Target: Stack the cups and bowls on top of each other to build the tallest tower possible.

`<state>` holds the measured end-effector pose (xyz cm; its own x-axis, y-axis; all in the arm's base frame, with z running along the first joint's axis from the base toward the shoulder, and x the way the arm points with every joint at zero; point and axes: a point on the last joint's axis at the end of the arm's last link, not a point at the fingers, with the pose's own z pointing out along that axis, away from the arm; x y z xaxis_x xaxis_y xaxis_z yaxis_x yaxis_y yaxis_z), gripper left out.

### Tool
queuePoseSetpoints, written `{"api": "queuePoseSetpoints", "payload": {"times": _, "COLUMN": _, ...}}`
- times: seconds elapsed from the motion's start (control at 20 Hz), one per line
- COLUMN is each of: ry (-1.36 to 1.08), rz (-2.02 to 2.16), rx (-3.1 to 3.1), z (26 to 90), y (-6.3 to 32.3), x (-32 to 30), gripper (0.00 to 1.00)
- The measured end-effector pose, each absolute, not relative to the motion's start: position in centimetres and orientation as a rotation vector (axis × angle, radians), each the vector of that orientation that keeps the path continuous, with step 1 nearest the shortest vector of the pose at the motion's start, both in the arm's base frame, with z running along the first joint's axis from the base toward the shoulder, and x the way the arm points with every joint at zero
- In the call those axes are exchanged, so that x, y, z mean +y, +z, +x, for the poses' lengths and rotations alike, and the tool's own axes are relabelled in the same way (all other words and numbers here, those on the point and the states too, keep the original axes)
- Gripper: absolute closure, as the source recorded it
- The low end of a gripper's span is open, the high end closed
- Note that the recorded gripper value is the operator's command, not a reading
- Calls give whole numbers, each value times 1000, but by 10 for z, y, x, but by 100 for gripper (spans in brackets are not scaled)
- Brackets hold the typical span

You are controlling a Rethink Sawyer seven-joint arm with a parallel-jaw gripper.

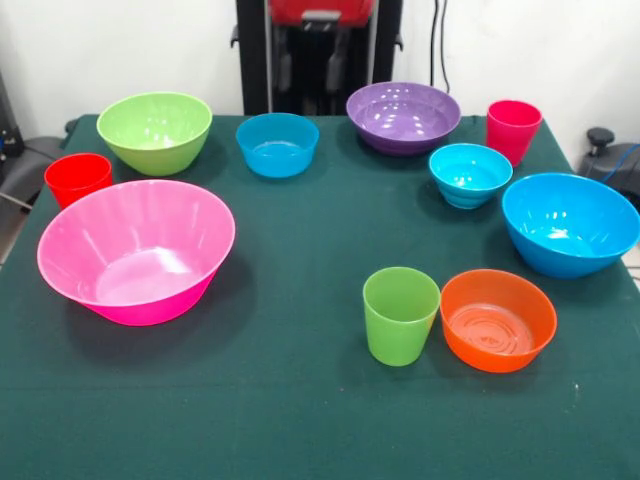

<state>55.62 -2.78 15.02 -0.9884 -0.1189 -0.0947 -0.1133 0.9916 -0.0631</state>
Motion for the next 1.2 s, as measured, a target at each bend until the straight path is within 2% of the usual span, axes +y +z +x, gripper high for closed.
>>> {"api": "queuePoseSetpoints", "payload": {"times": 0.25, "ry": -67, "rz": -337, "rx": 2979, "z": 597, "y": 126, "x": -50, "gripper": 0}}
{"api": "queuePoseSetpoints", "payload": {"times": 0.75, "ry": -49, "rz": -764, "rx": 2822, "z": 669, "y": 85, "x": -57, "gripper": 0}}
{"api": "queuePoseSetpoints", "payload": {"times": 1.2, "ry": -116, "rz": -860, "rx": 2759, "z": 700, "y": 58, "x": -73, "gripper": 0}}
